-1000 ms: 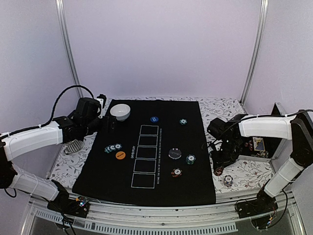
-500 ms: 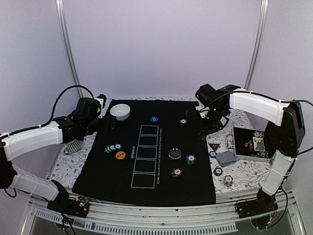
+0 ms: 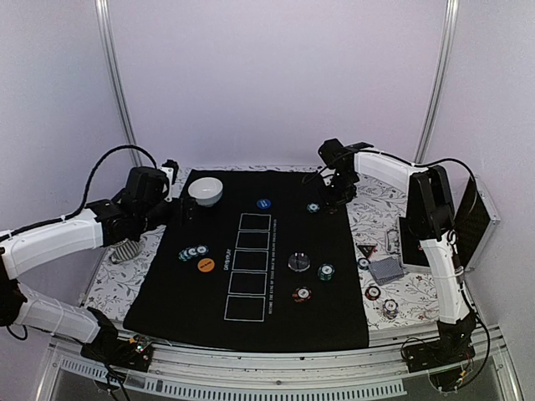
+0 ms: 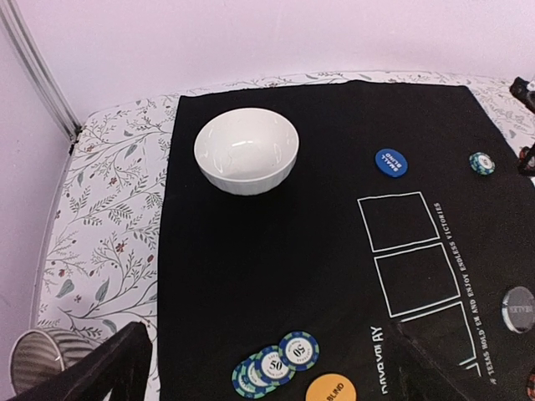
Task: Distribute texas hold em gaming equipment
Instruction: Place the poker chips pile in the small blind area.
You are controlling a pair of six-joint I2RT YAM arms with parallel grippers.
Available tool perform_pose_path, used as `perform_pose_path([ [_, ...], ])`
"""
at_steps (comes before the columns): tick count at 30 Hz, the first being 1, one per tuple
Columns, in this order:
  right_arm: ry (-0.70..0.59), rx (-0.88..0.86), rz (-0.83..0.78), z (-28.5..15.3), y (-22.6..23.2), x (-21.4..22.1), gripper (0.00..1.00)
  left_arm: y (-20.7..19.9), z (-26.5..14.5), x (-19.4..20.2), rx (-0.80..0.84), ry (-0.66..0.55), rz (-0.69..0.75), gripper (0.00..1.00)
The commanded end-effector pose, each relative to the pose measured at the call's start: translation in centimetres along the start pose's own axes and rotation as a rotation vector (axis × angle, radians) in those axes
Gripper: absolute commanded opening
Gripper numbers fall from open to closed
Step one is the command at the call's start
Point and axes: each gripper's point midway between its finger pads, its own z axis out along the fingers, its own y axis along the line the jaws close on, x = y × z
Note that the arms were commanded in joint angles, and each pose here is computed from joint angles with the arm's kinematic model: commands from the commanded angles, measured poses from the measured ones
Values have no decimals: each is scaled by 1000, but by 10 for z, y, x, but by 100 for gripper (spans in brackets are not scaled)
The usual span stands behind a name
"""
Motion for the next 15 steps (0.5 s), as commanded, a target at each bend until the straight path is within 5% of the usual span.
perform_pose_path([
  [1,9,17,-37,1,1,-1,3,-5,5,11,8,30,27,98],
  [15,6,1,-78,22,-9,-2,3,-11,9,11,30,40,26,98],
])
